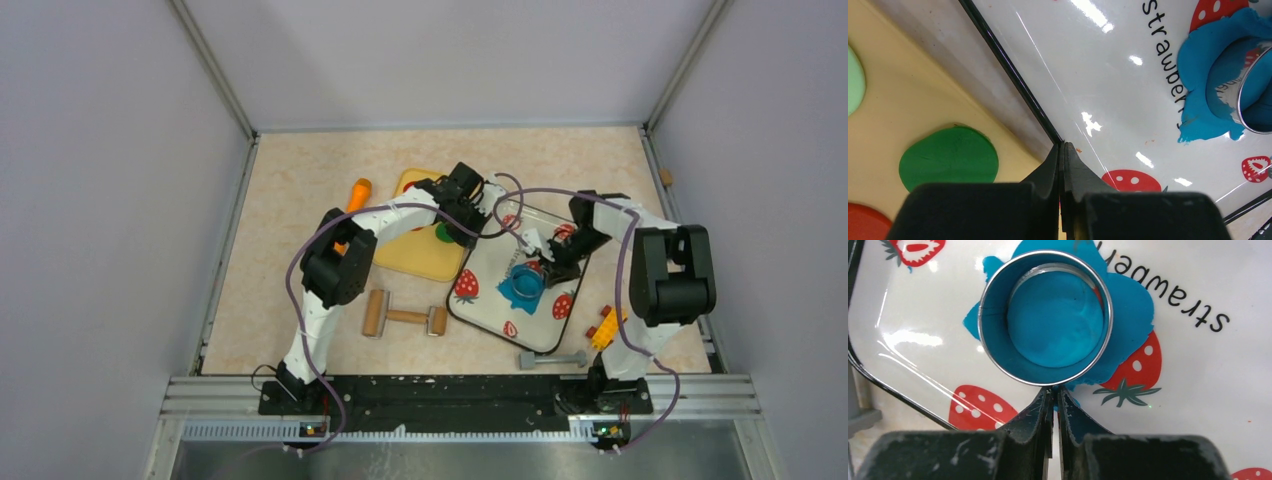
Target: Roll out the dumpling wrappers from the dough
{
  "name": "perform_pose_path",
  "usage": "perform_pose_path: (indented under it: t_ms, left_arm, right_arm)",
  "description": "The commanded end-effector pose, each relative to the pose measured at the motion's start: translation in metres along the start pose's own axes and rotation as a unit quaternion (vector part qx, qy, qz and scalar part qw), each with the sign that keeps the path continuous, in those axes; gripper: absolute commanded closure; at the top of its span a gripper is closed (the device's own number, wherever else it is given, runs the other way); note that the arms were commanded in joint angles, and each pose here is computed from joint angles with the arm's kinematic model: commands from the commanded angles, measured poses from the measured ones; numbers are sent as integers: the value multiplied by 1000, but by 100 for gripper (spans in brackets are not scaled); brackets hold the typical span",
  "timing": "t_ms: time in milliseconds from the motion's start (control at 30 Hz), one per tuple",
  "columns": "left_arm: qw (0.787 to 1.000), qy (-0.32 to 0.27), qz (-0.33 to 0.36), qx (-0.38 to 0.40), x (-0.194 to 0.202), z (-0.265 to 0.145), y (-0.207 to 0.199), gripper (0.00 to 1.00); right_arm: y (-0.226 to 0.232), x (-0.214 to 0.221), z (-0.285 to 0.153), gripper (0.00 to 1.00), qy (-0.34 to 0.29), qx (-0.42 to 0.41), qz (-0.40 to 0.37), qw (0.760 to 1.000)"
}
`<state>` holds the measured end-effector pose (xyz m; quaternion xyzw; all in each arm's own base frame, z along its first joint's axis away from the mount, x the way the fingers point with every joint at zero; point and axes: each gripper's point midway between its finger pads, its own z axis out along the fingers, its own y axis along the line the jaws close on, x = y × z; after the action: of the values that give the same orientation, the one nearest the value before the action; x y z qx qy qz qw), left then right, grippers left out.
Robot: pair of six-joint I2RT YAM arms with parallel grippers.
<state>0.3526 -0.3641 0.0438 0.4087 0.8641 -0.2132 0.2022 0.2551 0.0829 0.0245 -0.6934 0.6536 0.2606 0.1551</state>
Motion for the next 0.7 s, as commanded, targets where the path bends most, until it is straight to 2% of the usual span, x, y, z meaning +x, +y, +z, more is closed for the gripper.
perform_pose_path:
  t_ms: [0, 467, 600, 667]
  left_arm:
    - [1000, 18, -6, -12, 10, 8, 9, 100]
    - [1000, 16, -5, -10, 9, 6, 6, 100]
    - [1000, 12, -3, -4, 8, 4, 3, 100]
    - [1000, 9, -4, -1, 6, 3, 2, 100]
  right_arm:
    - [26, -11, -10, 93, -3, -16, 21, 1000]
    - [36, -27, -24, 94, -22, -7, 42, 999]
    - [28, -49, -44, 93, -70, 19, 66, 995]
    - [18, -60, -53, 84, -108, 40, 97, 989]
